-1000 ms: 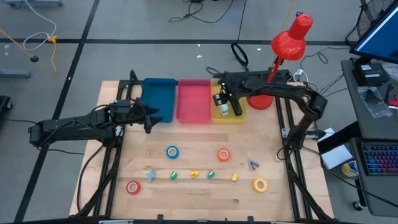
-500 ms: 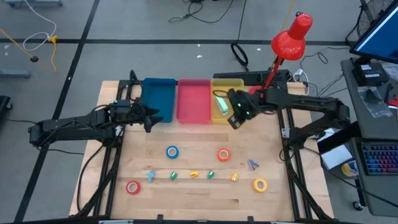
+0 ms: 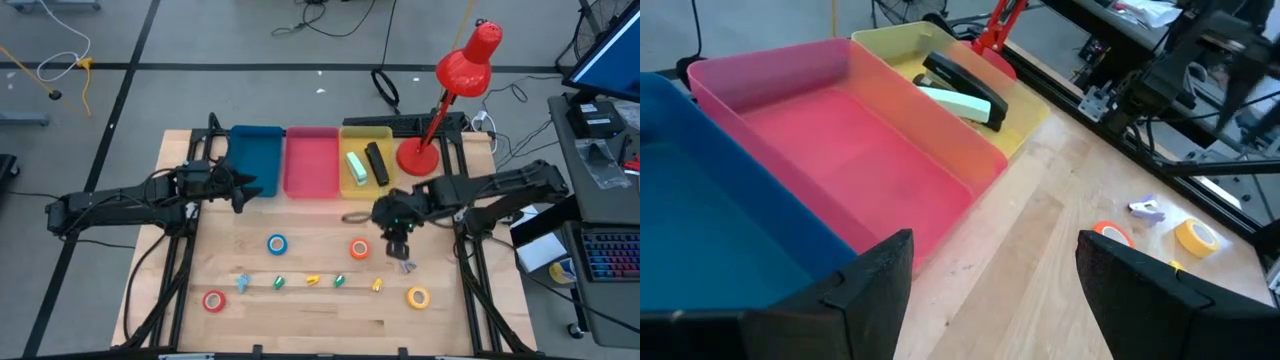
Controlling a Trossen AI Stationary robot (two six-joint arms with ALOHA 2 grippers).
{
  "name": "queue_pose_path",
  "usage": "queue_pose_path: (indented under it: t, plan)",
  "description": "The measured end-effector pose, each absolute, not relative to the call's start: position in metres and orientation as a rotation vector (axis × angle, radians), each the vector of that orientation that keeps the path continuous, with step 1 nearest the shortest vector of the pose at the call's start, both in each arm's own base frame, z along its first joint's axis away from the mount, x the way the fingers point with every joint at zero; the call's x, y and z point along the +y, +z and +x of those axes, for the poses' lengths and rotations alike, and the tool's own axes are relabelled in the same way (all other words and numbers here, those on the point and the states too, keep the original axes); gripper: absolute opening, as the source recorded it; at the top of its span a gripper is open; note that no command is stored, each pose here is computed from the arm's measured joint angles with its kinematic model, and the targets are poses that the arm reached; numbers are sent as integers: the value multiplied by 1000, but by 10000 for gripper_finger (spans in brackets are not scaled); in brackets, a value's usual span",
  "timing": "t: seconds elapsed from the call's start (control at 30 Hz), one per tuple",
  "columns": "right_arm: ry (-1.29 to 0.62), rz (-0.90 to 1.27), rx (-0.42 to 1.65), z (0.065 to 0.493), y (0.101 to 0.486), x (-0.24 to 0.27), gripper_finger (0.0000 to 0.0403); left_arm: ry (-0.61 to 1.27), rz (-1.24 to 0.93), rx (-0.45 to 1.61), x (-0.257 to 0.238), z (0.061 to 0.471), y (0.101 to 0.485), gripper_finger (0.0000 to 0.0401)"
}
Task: Pick and place Stapler, Stapler remover, tape
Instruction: Put the yellow stapler into the yellow bin
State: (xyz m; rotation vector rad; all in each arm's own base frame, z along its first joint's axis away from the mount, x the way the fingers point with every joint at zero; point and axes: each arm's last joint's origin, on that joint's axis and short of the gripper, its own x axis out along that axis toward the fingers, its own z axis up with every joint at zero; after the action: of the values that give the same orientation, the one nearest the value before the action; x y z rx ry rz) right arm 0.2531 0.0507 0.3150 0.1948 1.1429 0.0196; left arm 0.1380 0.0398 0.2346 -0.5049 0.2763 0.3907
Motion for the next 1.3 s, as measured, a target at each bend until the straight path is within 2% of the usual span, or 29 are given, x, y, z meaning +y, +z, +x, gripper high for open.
queue_pose_path:
  t: [0.17,0.27,0.5,0.77,1.0,1.3]
  plan:
    - [235,0,1098,263,297,67,102,396,-505,285,40,138,234,273]
    - [303,-84,1055,269,281,74,100,396,-505,286,40,138,234,273]
    - [462,-303,1110,272,240,90,100,402,-496,300,40,137,233,273]
    - [683,-571,1107,271,217,116,103,403,-482,302,40,137,232,273]
    - [757,-569,1059,275,211,129,122,404,-486,301,40,137,232,273]
    - [817,-533,1040,279,203,137,166,404,-486,301,40,137,233,273]
